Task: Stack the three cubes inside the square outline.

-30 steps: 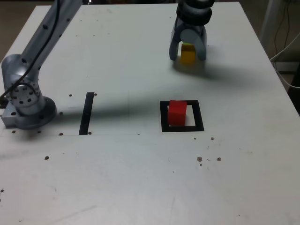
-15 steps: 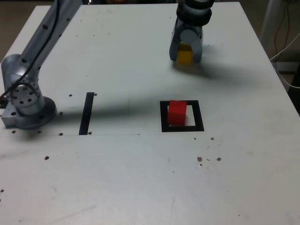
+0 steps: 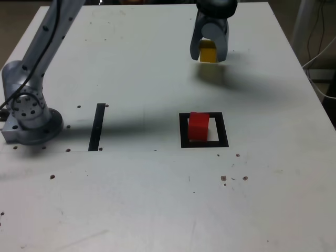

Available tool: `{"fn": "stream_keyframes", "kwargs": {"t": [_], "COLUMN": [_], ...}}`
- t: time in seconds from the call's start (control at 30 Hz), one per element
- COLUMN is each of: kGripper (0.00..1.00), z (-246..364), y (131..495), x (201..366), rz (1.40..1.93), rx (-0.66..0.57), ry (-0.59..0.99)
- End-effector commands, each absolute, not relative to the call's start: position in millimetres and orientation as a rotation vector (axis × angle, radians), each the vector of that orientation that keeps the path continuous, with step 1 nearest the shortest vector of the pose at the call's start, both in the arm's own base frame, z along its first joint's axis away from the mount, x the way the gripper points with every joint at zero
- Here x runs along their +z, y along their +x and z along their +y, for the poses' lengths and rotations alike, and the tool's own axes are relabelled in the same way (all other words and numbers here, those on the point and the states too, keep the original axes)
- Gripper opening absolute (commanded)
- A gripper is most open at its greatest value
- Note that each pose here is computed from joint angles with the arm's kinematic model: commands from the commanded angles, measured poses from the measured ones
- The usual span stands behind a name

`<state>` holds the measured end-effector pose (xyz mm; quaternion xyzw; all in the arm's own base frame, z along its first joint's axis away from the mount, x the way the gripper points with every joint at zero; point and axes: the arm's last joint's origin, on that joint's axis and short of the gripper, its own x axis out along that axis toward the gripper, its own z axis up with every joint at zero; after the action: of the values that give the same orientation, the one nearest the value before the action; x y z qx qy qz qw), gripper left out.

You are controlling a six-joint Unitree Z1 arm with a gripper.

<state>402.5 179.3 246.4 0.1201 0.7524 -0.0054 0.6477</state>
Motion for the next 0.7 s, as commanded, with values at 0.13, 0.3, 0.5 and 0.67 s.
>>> {"fn": "stream_keyframes", "kwargs": {"t": [0.13,0.3,0.5,0.67], "kGripper": [0.26,0.26,0.26,0.26], "z": [165.0,135.9,74.8,19.6], "y": [380.8,371.6,355.5,344.2], "x": [300.2,318.4,338.3,341.0], "rz": [1.642,1.682,1.692,1.687], "rx": [0.025,-0.023,-0.048,-0.054], "ry": [0.296,0.312,0.346,0.358]}}
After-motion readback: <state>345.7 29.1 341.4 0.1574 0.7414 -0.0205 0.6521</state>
